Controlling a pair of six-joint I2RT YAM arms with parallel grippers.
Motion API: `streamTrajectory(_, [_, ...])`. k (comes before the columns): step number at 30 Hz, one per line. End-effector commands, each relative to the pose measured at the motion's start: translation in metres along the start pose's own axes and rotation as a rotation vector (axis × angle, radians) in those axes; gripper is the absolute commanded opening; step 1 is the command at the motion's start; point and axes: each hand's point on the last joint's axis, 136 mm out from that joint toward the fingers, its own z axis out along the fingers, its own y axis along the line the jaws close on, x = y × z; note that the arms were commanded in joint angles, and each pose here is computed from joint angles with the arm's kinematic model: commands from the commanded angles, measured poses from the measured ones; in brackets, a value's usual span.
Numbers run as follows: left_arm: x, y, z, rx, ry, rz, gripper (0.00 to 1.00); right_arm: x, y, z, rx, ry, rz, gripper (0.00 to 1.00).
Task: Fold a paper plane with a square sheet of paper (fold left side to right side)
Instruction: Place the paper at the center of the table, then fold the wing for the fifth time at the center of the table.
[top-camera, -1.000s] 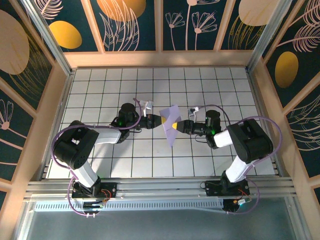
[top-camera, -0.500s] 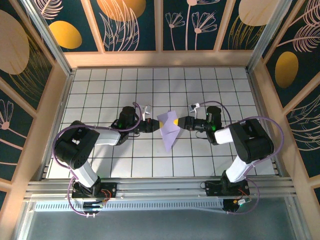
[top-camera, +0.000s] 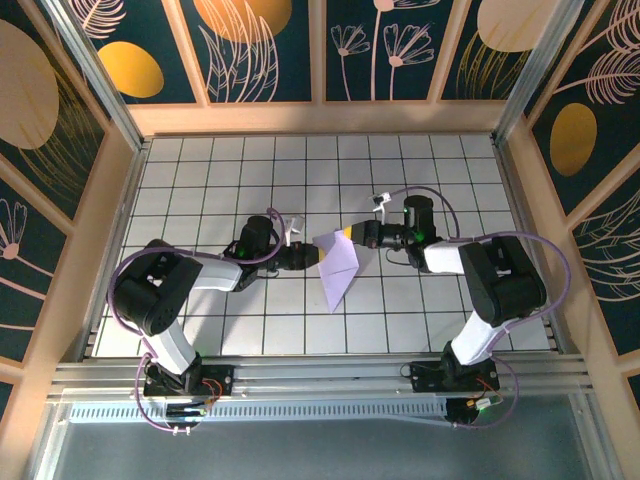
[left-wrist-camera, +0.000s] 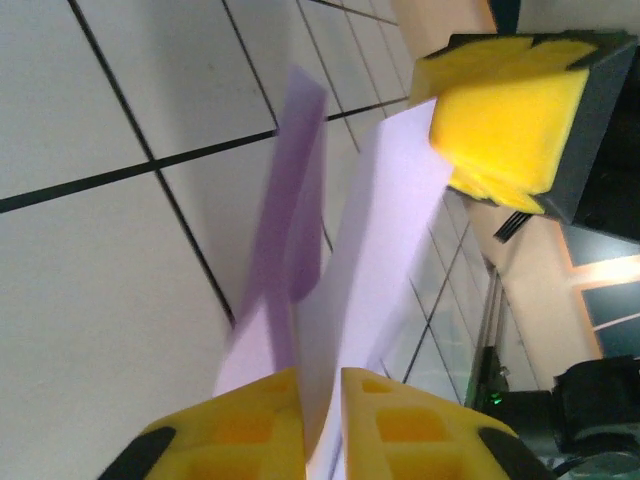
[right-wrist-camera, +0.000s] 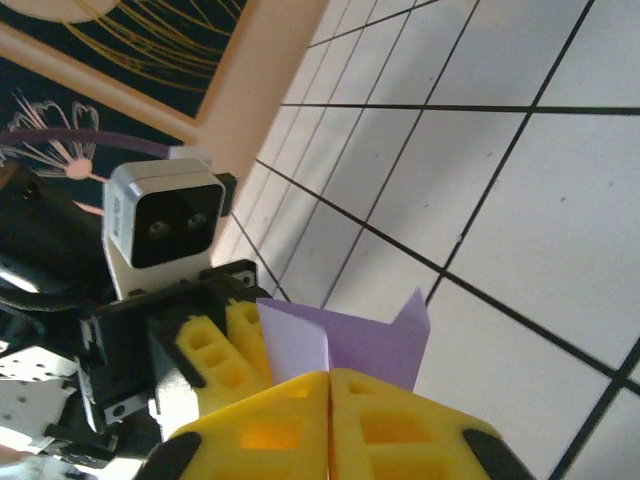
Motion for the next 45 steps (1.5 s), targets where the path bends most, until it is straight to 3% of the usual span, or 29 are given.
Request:
streamTrajectory(1, [-0.009,0.002,-0.010,-0.081,-0.039,0.029,0.27,0.006,-0.015,0.003,0.064,0.015,0.055,0.00])
streamTrajectory(5, [-0.030,0.007,-0.034,-0.273,-0.109,0.071,0.45,0.008,-0.030,-0.001,0.149,-0.009,0.147,0.00])
streamTrajectory(12, [-0.044,-0.025,-0.070,-0.510,-0.137,0.214,0.52,0.013,-0.047,-0.007,0.282,-0.011,0.348,0.00])
streamTrajectory(20, [0.013,-0.055,-0.027,-0.685,0.053,0.383,0.54,0.018,-0.061,-0.019,0.425,-0.007,0.463,0.00])
streamTrajectory(28, [0.064,-0.049,0.030,-0.815,0.209,0.519,0.59,0.025,-0.068,-0.023,0.473,0.011,0.491,0.00])
streamTrajectory(39, [0.074,-0.014,0.052,-0.996,0.250,0.578,0.64,0.030,-0.071,-0.023,0.471,0.013,0.496,0.00])
streamTrajectory(45, [0.084,-0.006,0.058,-0.987,0.286,0.573,0.59,0.030,-0.073,-0.021,0.472,0.018,0.500,0.00])
